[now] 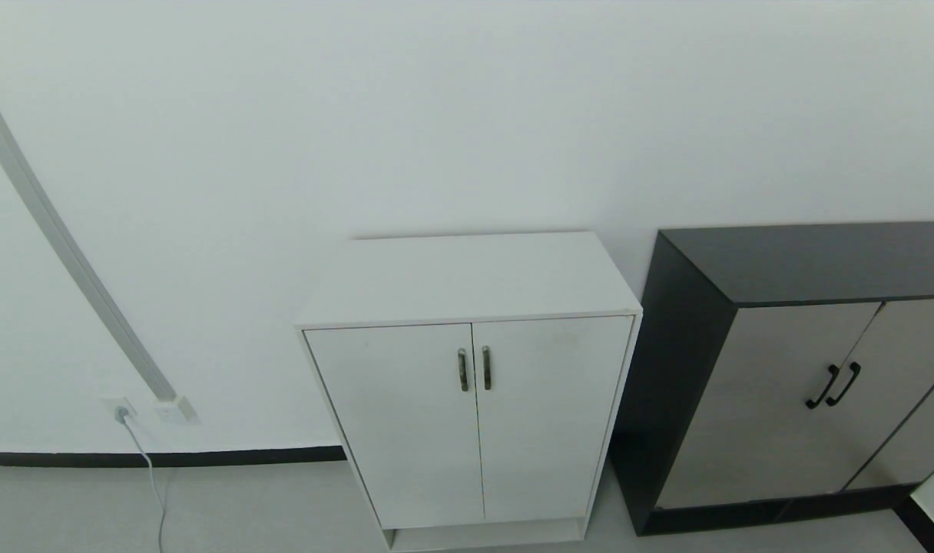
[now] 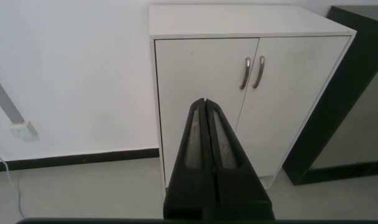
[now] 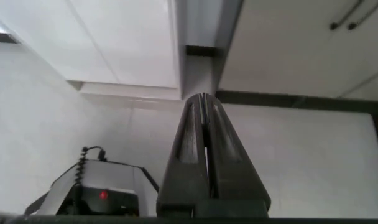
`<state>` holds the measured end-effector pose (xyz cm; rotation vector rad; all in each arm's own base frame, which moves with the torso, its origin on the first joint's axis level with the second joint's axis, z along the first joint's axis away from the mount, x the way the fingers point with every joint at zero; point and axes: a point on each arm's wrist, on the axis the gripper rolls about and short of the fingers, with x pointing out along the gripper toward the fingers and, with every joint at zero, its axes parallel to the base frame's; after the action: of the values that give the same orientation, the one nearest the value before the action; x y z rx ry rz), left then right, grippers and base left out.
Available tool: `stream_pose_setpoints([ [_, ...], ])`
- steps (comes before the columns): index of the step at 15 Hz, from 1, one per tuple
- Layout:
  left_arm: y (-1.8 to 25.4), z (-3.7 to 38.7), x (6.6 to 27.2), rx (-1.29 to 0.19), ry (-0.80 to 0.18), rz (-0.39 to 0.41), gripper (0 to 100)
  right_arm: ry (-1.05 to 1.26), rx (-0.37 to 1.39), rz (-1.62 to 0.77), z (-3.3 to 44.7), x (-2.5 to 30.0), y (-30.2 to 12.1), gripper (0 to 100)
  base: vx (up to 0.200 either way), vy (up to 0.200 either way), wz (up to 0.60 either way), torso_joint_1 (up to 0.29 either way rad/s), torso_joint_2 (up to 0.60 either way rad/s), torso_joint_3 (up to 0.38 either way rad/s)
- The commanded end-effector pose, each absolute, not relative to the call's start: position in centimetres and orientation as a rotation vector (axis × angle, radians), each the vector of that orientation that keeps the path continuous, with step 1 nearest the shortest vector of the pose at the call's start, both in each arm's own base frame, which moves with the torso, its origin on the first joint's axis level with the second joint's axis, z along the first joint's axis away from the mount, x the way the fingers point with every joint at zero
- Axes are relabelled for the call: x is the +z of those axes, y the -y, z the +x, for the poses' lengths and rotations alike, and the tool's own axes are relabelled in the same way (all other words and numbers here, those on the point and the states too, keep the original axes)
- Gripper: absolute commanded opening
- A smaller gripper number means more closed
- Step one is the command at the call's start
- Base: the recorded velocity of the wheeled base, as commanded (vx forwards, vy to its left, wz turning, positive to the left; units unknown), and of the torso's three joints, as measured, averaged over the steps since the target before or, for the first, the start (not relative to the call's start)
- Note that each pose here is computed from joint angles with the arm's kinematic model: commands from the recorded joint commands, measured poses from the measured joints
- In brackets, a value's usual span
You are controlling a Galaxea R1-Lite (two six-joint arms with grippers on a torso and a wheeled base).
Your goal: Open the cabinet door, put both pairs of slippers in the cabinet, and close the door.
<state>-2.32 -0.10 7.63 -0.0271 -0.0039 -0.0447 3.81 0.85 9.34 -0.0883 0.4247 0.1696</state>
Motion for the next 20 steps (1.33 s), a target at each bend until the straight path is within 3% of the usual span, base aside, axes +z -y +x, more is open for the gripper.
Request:
stream_pose_setpoints([
  [1, 0.1, -2.3, 7.6, -0.045, 0.002, -0.028, 0, -0.372, 0.216, -0.094, 2.6, 9.1, -0.6, 0, 0.0, 0.0, 0.0, 0.0, 0.0, 0.0],
  [14, 0.1, -2.3, 7.6, -0.046, 0.002, -0.028, 0, -0.354, 0.347, -0.069, 0.5, 7.9, -0.2, 0, 0.0, 0.0, 0.0, 0.0, 0.0, 0.0],
  [20, 0.1, -2.3, 7.6, -0.045, 0.002, -0.028, 0, -0.333, 0.164, -0.036, 0.3, 7.9, -0.1, 0, 0.0, 0.0, 0.0, 0.0, 0.0, 0.0],
])
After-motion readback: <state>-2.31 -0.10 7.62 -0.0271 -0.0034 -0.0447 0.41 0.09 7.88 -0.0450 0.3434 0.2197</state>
